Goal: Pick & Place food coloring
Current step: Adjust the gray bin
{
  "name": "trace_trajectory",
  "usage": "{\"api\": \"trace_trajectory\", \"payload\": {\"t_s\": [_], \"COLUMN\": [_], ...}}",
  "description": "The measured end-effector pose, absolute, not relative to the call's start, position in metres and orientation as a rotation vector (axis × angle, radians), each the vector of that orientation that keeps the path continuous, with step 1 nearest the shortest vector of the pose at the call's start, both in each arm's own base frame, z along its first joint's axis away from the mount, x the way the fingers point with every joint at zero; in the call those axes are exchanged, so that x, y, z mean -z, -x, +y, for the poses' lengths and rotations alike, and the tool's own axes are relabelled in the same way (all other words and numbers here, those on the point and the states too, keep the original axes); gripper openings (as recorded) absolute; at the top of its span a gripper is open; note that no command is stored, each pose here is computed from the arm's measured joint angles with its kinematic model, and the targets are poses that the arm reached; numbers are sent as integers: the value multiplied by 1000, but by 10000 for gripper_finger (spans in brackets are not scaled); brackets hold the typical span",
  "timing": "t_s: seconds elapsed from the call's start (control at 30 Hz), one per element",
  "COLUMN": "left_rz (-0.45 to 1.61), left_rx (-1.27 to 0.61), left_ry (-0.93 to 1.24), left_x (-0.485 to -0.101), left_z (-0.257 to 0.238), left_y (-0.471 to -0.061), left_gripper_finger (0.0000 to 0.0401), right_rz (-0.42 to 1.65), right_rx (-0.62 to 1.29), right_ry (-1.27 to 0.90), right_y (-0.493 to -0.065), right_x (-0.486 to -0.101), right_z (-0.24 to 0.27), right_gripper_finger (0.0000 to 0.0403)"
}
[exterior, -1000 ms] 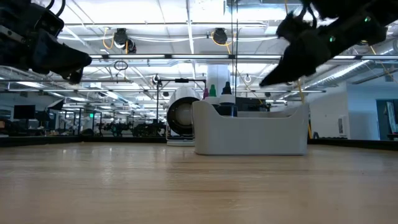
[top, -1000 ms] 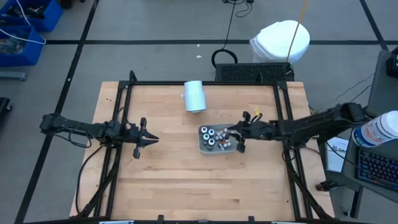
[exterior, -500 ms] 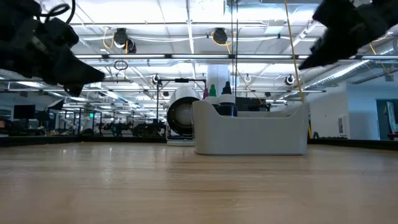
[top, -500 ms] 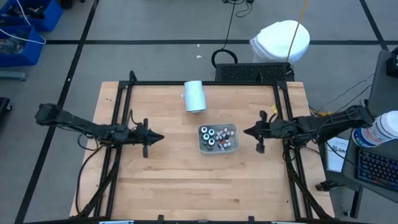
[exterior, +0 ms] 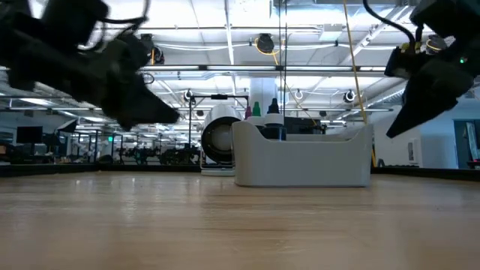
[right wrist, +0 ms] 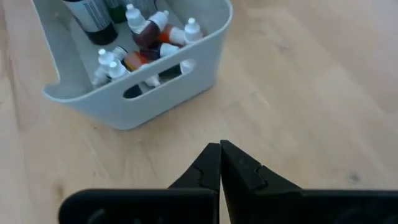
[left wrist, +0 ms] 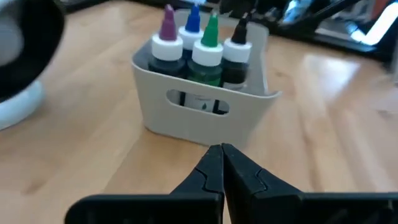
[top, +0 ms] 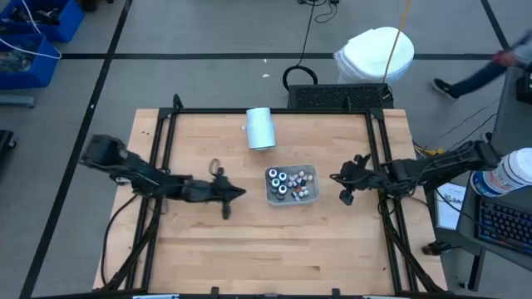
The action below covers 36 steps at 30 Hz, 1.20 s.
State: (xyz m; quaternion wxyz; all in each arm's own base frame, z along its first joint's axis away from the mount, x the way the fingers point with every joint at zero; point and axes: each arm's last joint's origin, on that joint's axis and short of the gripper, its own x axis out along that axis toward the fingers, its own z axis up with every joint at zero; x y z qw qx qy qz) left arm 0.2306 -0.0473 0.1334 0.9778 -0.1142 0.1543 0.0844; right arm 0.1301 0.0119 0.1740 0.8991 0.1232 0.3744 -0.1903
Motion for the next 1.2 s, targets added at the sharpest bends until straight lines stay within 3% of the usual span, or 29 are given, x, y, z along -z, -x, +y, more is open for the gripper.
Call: {"api": "trace_trajectory", "payload": {"t_s": [0.17,0.4,1.2], "left_rz": [381,474,485], "left_rx": [-220,-270,-335], "left_ry": [246,278,242], "left_x": [-117,-97,-102], "left_z": [-51,-55,-26], "left_y": [-273,-303,-318], "left_gripper_finger": [9,9,10], "right_rz": [744,657,589], "right_rx": [408,374,245], "right_ry": [-305,-344,-347], "right_y": [-133,-136,-161], "right_x": [-150,-124,-100], "right_z": [12,13,20], "right_gripper_finger": [1,0,0]}}
